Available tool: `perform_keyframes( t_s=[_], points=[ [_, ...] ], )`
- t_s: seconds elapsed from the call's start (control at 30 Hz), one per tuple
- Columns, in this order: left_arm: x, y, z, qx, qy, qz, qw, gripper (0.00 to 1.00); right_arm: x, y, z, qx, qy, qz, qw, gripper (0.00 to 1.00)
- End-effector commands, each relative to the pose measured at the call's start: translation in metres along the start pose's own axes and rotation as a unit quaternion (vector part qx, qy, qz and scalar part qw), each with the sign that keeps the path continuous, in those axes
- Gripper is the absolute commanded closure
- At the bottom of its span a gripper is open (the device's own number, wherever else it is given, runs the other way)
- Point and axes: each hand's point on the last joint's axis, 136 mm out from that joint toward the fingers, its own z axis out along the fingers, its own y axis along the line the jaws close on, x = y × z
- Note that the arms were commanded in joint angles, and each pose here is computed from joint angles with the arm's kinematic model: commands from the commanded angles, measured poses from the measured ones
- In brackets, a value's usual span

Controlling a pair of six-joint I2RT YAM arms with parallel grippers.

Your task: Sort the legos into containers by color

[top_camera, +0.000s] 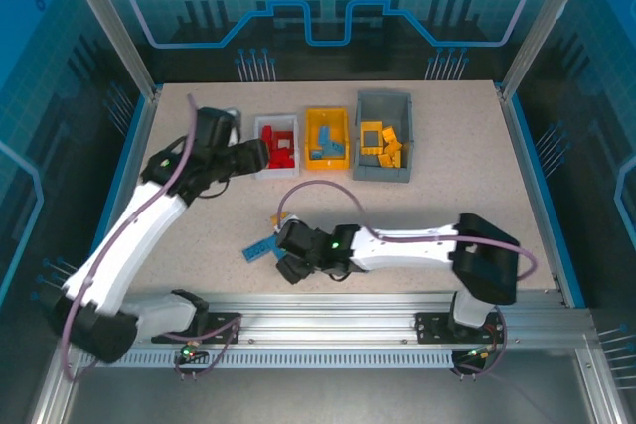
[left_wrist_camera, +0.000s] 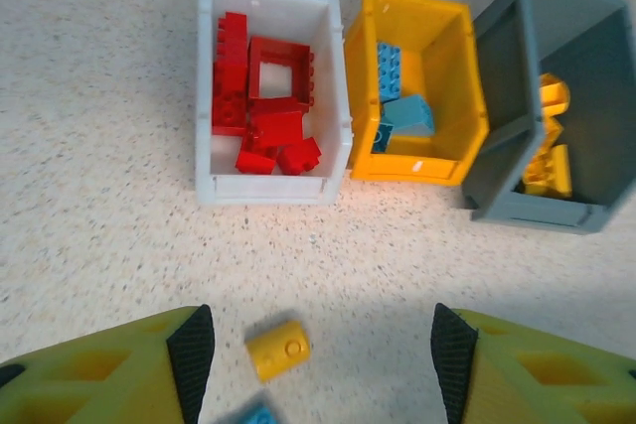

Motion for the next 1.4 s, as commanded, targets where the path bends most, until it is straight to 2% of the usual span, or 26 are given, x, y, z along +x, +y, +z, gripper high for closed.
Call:
perform_keyframes(
  t_s=[0.0,0.17,0.27,0.4,0.53,0.67,0.77,0.87,1.07,1.2,1.37],
  points=[
    [0.033,0.018,-0.043,-0.002,0.021,-0.018,1.0,0.36,-0.012,0.013,0.015,0.005,0.005,0.016,1.0,0.2],
    [0.072,0.036,-0.083,0.017,0.029,-0.037,0.999,0.36,-0.012,0.012,0.045,0.025,0.038,0.022,0.999,0.21],
    [0.09,0.038,-0.097,0.045,0.029,-0.054,0.997,0.35,-0.012,0.006,0.058,0.031,0.048,0.035,0.998,0.27],
    [0.116,0.043,-0.106,0.06,0.056,-0.085,0.993,0.36,-0.016,0.004,0.069,0.033,0.052,0.039,0.997,0.39],
    [0.147,0.065,-0.11,0.017,0.102,-0.116,0.988,0.36,-0.018,0.001,0.074,0.039,0.053,0.041,0.997,0.51],
    [0.161,0.072,-0.116,0.007,0.117,-0.127,0.985,0.36,-0.019,-0.004,0.072,0.044,0.047,0.047,0.997,0.62],
    [0.161,0.066,-0.114,0.022,0.121,-0.128,0.984,0.36,-0.025,-0.009,0.054,0.048,0.026,0.052,0.997,0.67],
    [0.154,0.047,-0.107,0.068,0.124,-0.127,0.982,0.36,-0.034,-0.024,0.021,0.064,-0.001,0.06,0.996,0.7],
    [0.136,0.011,-0.08,0.125,0.147,-0.133,0.972,0.35,-0.056,-0.089,-0.047,0.078,-0.06,0.13,0.987,0.69],
    [0.112,-0.013,-0.059,0.16,0.135,-0.136,0.968,0.35,-0.086,-0.148,-0.056,0.104,-0.067,0.178,0.976,0.69],
    [0.08,-0.04,-0.036,0.189,0.114,-0.129,0.967,0.36,-0.132,-0.213,-0.035,0.146,-0.05,0.227,0.962,0.69]
  ],
)
